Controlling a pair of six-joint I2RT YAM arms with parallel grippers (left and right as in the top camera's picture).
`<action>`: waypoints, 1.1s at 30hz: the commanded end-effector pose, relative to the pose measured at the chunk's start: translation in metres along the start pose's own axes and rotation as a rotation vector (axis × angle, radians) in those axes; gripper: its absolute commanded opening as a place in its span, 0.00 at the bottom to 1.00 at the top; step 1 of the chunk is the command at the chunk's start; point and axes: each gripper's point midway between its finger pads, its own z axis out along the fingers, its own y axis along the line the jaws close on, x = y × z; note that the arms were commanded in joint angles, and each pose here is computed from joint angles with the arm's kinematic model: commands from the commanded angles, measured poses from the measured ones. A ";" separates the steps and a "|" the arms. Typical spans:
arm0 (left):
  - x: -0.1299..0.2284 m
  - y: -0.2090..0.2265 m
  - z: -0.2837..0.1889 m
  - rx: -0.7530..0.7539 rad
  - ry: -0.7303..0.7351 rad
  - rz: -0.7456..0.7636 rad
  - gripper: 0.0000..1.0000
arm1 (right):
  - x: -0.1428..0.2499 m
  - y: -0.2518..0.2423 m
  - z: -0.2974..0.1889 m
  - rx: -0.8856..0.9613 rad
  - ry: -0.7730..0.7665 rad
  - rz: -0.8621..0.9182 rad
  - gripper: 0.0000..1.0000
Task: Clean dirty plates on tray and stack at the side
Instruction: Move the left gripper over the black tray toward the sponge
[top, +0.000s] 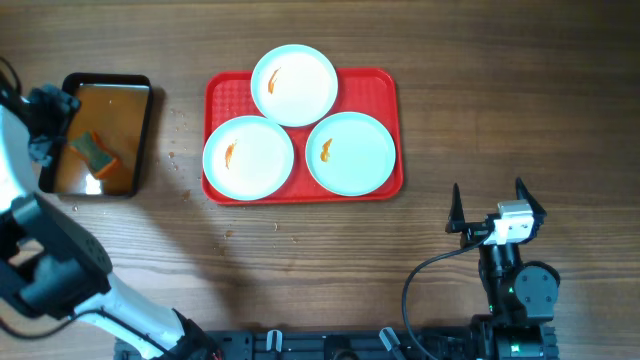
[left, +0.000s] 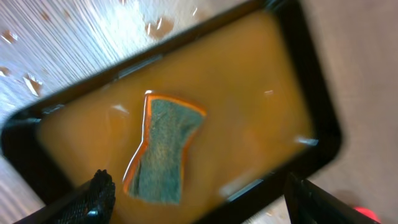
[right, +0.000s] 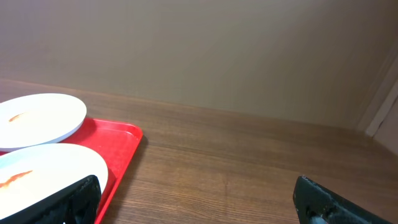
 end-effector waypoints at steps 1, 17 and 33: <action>0.021 0.005 0.045 -0.065 0.095 0.014 0.75 | 0.000 -0.003 0.000 0.016 -0.001 -0.012 1.00; 0.044 0.046 0.085 -0.266 0.169 0.030 0.73 | 0.000 -0.003 0.000 0.016 -0.001 -0.013 1.00; 0.033 0.042 0.100 -0.240 0.125 0.028 0.04 | 0.000 -0.003 0.000 0.016 -0.001 -0.012 1.00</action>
